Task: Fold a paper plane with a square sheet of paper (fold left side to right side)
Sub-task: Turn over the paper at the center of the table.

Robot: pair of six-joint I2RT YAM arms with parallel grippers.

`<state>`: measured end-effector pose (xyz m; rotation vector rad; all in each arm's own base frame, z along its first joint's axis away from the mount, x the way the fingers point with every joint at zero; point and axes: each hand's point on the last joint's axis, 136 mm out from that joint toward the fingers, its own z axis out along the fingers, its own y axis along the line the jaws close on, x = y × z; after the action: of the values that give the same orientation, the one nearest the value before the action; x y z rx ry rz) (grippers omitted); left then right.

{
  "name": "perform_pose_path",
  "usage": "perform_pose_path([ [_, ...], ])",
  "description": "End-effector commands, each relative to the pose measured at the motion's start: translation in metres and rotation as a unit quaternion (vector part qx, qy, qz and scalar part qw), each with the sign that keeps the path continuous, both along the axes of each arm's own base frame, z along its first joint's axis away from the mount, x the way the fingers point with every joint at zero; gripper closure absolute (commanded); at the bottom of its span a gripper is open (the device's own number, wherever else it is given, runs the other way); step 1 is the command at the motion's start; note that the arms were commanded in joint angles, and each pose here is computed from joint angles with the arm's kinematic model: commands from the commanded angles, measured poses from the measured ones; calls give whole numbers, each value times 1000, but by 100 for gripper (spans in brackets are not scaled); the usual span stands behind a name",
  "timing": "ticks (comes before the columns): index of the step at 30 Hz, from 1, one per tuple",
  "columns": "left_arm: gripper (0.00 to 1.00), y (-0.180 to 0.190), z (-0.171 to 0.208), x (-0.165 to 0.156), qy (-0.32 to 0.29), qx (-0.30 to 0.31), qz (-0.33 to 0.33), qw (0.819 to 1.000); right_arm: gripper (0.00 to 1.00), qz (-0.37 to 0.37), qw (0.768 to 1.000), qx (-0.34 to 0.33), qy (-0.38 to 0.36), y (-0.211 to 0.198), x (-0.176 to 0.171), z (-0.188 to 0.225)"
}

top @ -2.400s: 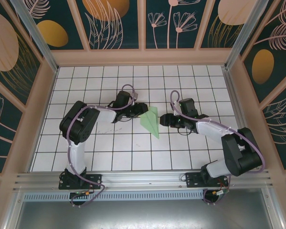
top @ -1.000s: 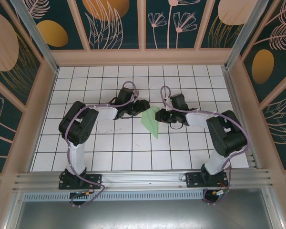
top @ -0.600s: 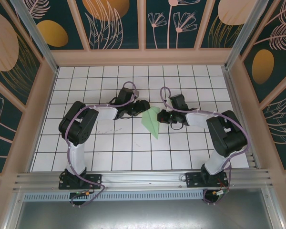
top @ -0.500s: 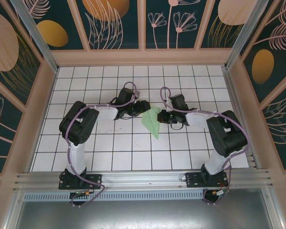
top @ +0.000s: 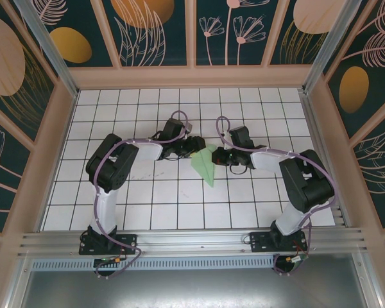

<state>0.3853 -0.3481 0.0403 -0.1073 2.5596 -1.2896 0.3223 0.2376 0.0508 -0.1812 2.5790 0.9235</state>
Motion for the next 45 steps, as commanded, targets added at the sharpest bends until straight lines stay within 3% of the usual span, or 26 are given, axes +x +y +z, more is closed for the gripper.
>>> perform_pose_path([
  [1, 46, -10, -3, -1, 8, -5, -13, 1000, 100, 11, 1000, 10, -12, 0, -3, 10],
  [12, 49, -21, 12, 1, -2, -38, -20, 999, 99, 13, 1000, 12, -8, -2, -7, 9],
  [20, 44, -2, 36, 5, -47, 16, 3, 999, 70, 10, 999, 24, -21, -7, -4, 23],
  [27, 40, 13, 65, 7, -79, 26, 26, 996, 63, 25, 999, 42, -1, 4, -3, 11],
  [31, 40, 19, 74, 8, -88, 29, 35, 995, 66, 37, 998, 48, 5, 13, 1, 6],
  [36, 38, 40, 93, 9, -110, 26, 59, 992, 98, 44, 998, 48, -8, 14, 3, 12],
  [37, 37, 46, 101, 9, -119, 24, 66, 990, 100, 48, 997, 52, -18, 13, 3, 19],
  [45, 21, 91, 183, 0, -215, -22, 101, 971, 100, 94, 983, 115, -103, 10, -7, 91],
])
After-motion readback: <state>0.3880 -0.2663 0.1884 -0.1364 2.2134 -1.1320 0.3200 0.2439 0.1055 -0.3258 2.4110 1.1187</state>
